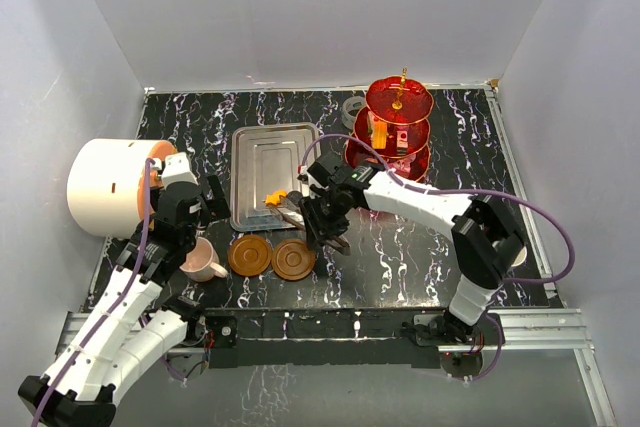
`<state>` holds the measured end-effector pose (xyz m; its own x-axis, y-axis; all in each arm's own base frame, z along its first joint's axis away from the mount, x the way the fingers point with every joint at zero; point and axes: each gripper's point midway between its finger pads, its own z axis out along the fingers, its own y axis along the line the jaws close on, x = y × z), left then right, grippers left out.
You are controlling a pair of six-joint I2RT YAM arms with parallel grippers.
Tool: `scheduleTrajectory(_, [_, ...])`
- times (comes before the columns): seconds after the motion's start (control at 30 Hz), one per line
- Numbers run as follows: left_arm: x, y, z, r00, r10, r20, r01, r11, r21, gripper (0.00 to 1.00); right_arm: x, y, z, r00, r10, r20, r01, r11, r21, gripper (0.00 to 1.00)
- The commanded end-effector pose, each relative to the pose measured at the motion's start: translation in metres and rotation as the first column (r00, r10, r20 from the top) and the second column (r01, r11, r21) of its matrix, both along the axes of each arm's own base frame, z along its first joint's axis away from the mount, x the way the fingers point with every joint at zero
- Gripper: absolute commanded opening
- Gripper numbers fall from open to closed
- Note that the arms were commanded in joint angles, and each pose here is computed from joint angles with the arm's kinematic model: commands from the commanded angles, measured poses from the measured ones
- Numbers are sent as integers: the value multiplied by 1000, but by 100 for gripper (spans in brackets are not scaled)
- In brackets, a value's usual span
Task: Serve the afternoon tea
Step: Pick up the desert from the tray.
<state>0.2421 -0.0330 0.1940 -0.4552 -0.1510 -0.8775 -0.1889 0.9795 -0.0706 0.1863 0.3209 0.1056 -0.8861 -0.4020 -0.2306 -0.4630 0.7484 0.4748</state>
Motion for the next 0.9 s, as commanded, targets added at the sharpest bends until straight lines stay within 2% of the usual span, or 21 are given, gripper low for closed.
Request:
scheduleTrajectory(0.0, [0,5,10,999,17,28,-17,1000,8,99,13,25,12,999,-18,41,14,995,94,36])
scheduleTrajectory(0.2, [0,4,7,1000,15,16,-15,1000,13,99,15,28,1,999,-49,18,47,994,95,36])
scheduleTrajectory(0.57, [0,3,7,1000,10,12,-10,1000,9,99,25,21,-23,995,-91,27,91,996,-5,40])
scheduleTrajectory(0.87, [-1,3,8,1000,8,17,-8,1000,7,99,38,41,-28,996,-87,13,87,996,31,42])
